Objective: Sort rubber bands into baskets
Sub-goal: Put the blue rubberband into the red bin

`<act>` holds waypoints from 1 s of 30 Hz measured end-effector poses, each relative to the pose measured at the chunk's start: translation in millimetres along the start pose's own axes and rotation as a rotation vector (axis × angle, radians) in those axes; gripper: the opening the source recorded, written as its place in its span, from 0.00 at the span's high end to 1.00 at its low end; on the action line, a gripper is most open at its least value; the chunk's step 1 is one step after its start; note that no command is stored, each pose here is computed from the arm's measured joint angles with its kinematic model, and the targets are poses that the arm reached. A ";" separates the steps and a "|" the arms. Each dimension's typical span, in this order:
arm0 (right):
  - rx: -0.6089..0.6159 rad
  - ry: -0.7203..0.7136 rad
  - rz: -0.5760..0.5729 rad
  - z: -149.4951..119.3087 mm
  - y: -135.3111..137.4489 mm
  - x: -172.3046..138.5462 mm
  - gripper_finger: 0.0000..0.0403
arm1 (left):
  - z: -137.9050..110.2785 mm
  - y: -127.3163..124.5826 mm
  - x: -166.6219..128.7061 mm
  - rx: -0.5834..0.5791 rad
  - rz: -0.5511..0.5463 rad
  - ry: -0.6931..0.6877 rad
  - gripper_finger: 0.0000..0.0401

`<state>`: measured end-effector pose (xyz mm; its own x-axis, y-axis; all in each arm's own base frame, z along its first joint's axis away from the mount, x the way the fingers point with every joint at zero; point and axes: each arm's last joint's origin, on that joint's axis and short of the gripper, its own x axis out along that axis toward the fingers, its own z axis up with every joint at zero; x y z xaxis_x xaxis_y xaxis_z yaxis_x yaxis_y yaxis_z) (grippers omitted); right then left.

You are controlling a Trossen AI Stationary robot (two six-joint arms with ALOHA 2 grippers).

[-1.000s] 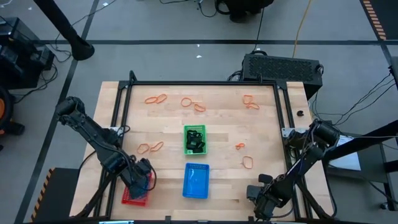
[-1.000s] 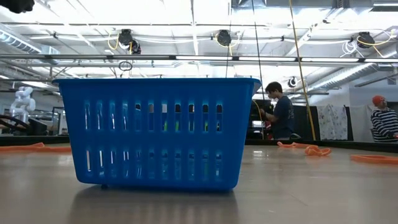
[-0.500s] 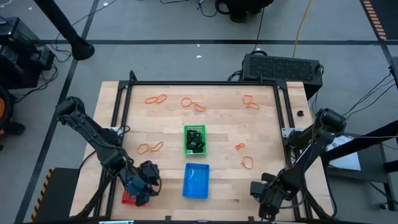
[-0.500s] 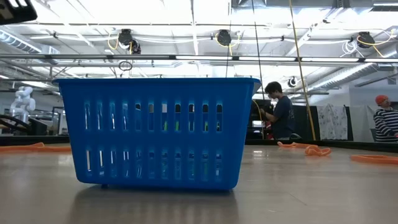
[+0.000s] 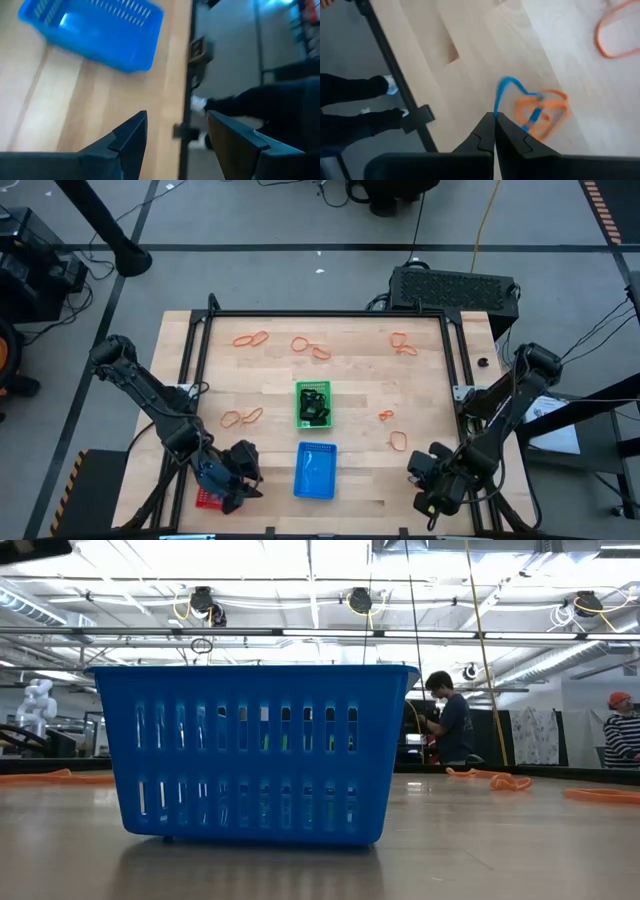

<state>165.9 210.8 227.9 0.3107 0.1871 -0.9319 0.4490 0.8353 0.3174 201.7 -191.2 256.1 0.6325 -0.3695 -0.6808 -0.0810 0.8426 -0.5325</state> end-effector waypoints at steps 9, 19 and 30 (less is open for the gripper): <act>-0.001 -0.065 0.177 4.4 17.3 -3.2 1.00 | 28.4 -15.1 -2.9 0.051 -0.138 -0.297 0.48; 0.217 -0.129 0.109 5.2 13.3 3.8 1.00 | 56.5 -14.8 -7.3 0.090 -0.219 -0.465 0.48; 0.270 0.050 0.036 -3.4 19.5 38.3 1.00 | 54.5 -13.2 2.3 0.099 -0.209 -0.430 0.48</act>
<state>183.7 236.1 197.8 0.2916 0.2452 -0.9246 0.6475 0.6608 0.3794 246.2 -181.9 289.0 0.8898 -0.3571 -0.2841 0.1422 0.8085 -0.5711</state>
